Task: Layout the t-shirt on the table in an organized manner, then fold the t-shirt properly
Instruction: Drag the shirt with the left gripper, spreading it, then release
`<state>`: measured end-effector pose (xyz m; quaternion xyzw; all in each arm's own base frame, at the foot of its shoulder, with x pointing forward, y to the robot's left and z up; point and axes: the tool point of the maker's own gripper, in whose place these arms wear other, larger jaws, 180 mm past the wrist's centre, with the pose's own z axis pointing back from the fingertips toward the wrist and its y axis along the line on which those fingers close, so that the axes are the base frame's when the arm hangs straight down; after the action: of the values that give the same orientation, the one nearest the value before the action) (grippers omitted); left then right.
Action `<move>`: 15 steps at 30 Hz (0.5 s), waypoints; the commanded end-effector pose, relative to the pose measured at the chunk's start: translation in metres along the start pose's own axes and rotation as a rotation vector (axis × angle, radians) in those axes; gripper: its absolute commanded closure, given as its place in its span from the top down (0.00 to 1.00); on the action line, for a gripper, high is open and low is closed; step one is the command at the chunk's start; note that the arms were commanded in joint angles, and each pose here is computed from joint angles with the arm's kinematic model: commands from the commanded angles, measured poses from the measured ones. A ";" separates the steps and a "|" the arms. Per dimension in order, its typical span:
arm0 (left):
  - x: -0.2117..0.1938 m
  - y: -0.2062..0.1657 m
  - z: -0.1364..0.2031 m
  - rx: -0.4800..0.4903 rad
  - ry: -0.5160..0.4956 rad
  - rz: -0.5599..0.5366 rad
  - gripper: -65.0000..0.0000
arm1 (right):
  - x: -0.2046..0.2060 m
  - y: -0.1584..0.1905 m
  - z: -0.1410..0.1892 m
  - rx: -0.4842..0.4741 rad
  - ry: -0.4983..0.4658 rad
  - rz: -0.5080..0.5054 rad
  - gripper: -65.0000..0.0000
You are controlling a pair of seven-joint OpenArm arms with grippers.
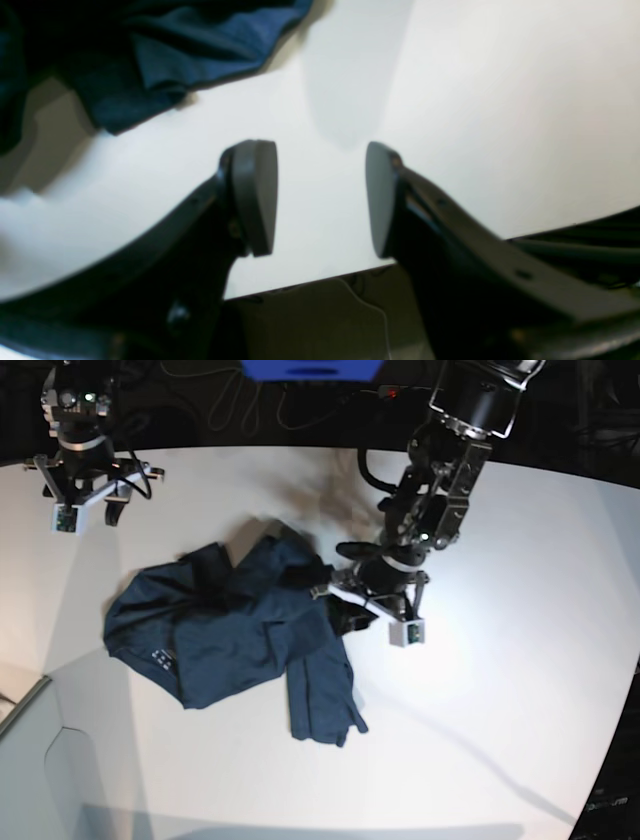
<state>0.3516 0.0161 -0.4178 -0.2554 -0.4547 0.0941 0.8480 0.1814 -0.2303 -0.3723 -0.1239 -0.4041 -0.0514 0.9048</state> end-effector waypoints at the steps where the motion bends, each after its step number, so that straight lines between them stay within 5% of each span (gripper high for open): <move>1: 0.016 -0.009 -0.002 -0.026 -0.047 -0.005 0.05 | 0.008 -0.002 0.002 -0.002 -0.034 0.007 0.44; 6: 0.033 -0.024 0.001 -0.060 -0.093 -0.008 0.00 | 0.008 -0.002 0.002 -0.002 -0.034 0.007 0.44; 15: 0.167 -0.119 0.018 -0.281 -0.402 -0.061 0.00 | 0.008 -0.002 0.002 -0.002 -0.032 0.007 0.44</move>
<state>0.4208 -0.0110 -0.2451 -0.3230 -0.6121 0.0584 0.7194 0.1813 -0.2302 -0.3728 -0.1235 -0.4036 -0.0513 0.9051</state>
